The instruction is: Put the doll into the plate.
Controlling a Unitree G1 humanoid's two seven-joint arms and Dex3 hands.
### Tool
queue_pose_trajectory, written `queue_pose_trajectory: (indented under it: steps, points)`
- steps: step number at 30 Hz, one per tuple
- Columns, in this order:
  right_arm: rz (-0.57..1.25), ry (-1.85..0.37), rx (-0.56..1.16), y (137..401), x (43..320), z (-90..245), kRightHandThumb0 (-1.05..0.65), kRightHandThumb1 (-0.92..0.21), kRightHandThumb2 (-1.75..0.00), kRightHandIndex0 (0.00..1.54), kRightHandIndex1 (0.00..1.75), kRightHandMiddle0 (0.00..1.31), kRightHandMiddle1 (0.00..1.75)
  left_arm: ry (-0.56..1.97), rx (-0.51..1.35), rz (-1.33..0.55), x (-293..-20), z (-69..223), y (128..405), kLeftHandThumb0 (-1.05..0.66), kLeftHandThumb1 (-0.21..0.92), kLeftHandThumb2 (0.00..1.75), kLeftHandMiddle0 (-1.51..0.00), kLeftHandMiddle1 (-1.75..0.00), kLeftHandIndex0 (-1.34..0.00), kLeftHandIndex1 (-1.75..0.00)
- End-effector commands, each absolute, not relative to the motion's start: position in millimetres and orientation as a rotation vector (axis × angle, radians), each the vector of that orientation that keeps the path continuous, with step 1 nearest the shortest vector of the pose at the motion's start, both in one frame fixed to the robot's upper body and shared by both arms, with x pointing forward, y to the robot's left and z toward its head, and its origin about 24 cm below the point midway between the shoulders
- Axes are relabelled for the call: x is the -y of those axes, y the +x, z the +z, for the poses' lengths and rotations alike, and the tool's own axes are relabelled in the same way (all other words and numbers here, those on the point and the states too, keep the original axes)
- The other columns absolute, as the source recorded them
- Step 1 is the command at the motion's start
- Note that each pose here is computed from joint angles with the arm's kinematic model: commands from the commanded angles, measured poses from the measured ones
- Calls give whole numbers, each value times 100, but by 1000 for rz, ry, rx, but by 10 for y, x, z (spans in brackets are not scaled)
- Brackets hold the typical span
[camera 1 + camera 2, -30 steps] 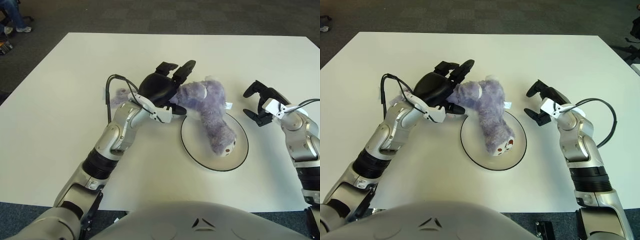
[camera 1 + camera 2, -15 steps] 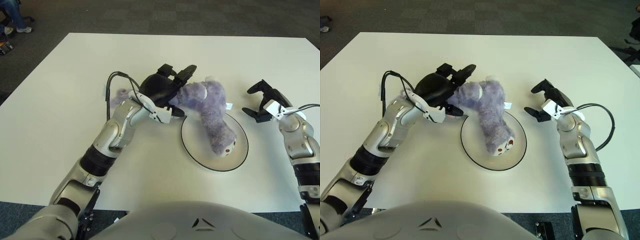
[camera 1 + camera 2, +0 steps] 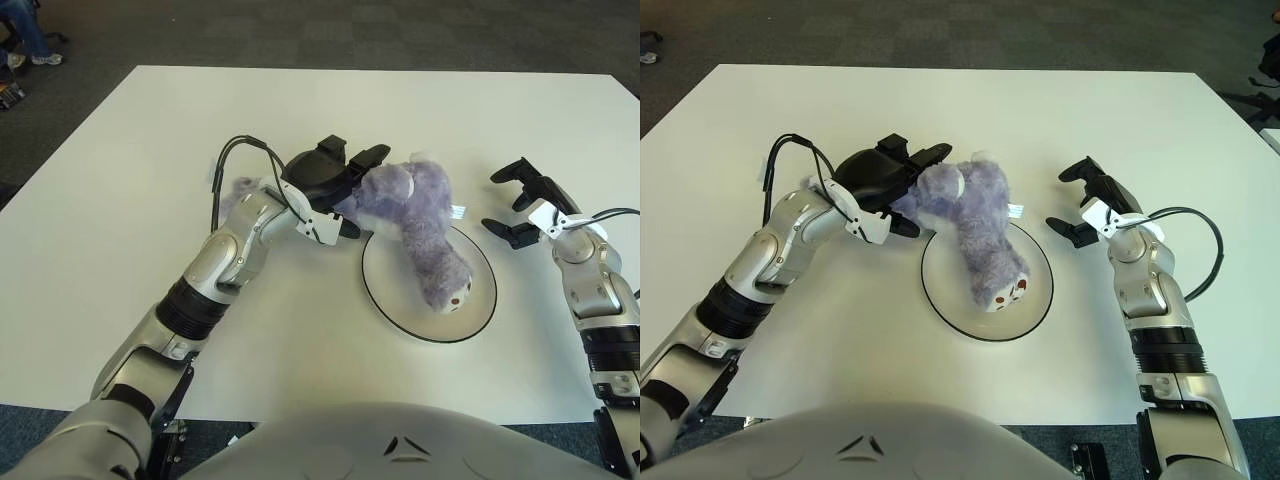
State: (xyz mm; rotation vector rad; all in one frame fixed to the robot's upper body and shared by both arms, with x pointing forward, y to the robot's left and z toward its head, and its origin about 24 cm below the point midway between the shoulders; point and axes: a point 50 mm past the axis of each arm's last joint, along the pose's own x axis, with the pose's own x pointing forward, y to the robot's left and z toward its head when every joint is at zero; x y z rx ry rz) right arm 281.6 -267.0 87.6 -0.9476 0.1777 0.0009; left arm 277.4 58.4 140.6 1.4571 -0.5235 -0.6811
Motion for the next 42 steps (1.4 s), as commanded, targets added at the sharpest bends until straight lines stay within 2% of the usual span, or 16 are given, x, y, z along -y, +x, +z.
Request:
queue_pose_trajectory:
  steps: [1,10,18,25,28,30,33,34,37,38,39,40,42]
  points:
    - [31,-917,-255,2749,2687,693,-23,-13,-122,5,130,0,115,1483,531,-675,-563,1401,2804,-99,92,45,-3,-174,0,-40]
    - [32,-906,-257,2755,2686,678,-23,-13,-121,6,128,0,117,1505,489,-687,-539,1317,2863,-103,92,43,-14,-175,0,-48]
    - [24,-883,-265,2748,2708,648,-18,-13,-124,10,132,0,125,1473,464,-682,-536,1280,2853,-95,90,31,-26,-175,0,-64]
    - [10,-883,-263,2761,2736,630,-15,-13,-127,12,136,0,132,1455,452,-653,-535,1285,2842,-86,86,28,-31,-175,0,-74]
    - [5,-878,-259,2763,2740,627,-15,-12,-128,12,138,0,135,1449,447,-640,-533,1286,2839,-79,76,41,-33,-175,0,-82]
    - [-1,-867,-255,2773,2742,630,-15,-12,-129,12,139,0,137,1441,442,-624,-529,1285,2839,-71,63,60,-37,-175,0,-91]
    - [-1,-866,-252,2782,2744,625,-16,-12,-129,12,141,0,138,1430,441,-602,-523,1284,2842,-62,51,80,-41,-175,0,-99]
    - [0,-869,-250,2780,2747,624,-15,-13,-129,12,141,0,139,1428,442,-595,-520,1284,2842,-57,46,88,-43,-175,0,-107]
    - [2,-877,-247,2779,2750,621,-16,-13,-129,12,142,0,140,1419,451,-573,-512,1285,2840,-52,41,98,-46,-175,0,-122]
    - [2,-879,-246,2779,2751,620,-16,-13,-129,12,143,0,141,1417,454,-566,-510,1285,2840,-17,40,107,-49,-175,-2,-131]
    - [3,-882,-245,2779,2753,620,-17,-13,-129,12,144,0,141,1413,461,-555,-507,1286,2838,5,39,113,-51,-175,-3,-136]
    - [4,-884,-244,2778,2754,620,-17,-14,-129,12,144,0,142,1410,466,-547,-506,1286,2837,19,38,117,-53,-175,-5,-141]
    - [8,-887,-243,2777,2758,619,-18,-14,-129,12,145,0,143,1404,478,-528,-502,1286,2835,32,37,121,-55,-175,-8,-148]
